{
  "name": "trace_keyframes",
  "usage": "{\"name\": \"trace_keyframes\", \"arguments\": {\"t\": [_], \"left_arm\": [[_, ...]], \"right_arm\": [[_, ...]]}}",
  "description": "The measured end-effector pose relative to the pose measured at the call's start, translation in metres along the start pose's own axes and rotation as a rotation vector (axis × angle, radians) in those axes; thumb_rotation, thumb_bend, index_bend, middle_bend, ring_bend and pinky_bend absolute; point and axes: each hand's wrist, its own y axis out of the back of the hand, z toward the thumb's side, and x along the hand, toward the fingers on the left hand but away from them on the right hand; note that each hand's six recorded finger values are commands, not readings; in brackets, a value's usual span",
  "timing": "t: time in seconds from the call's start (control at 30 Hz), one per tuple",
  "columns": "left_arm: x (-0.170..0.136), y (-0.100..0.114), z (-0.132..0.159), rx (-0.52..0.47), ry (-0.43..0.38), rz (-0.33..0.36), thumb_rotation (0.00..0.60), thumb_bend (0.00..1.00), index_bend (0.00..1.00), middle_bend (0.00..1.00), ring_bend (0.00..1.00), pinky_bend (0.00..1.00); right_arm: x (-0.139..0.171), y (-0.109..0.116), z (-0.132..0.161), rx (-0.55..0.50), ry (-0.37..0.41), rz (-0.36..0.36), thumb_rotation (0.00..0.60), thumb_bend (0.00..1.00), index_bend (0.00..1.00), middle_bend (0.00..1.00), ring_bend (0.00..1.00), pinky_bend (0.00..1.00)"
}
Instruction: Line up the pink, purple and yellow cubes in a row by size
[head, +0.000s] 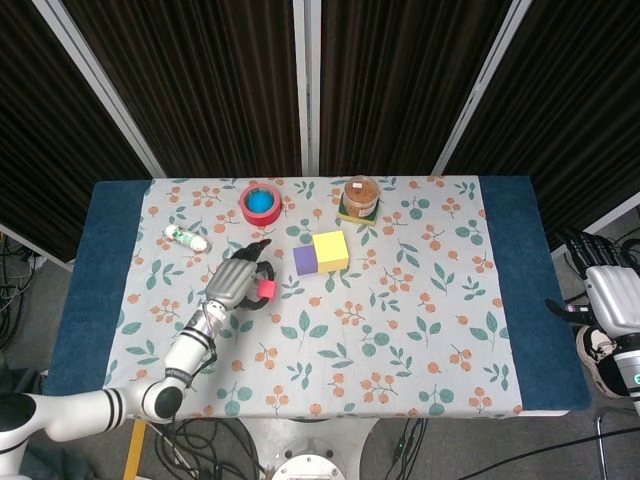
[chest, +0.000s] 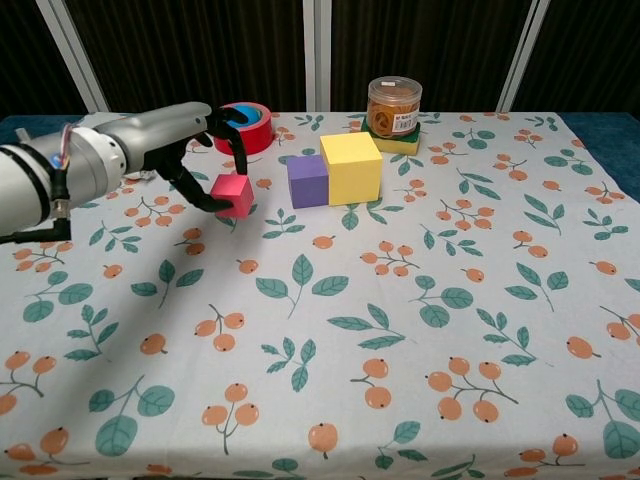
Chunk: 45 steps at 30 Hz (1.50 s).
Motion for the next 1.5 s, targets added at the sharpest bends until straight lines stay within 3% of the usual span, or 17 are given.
{"name": "trace_keyframes", "arguments": {"t": [0.43, 0.67, 1.5], "left_arm": [[0.051, 0.005, 0.001, -0.046, 0.158, -0.007, 0.6, 0.31, 0.5, 0.14, 0.08, 0.17], [0.068, 0.002, 0.014, -0.027, 0.186, -0.003, 0.6, 0.31, 0.5, 0.14, 0.08, 0.17], [0.084, -0.02, 0.012, 0.01, 0.26, 0.008, 0.6, 0.3, 0.47, 0.14, 0.08, 0.17]], "right_arm": [[0.003, 0.002, -0.005, 0.004, -0.015, -0.003, 0.6, 0.12, 0.0, 0.02, 0.0, 0.03], [0.004, 0.004, -0.007, 0.008, -0.021, -0.007, 0.6, 0.12, 0.0, 0.02, 0.0, 0.03], [0.006, 0.008, -0.014, 0.012, -0.042, -0.007, 0.6, 0.12, 0.0, 0.02, 0.0, 0.03]]}}
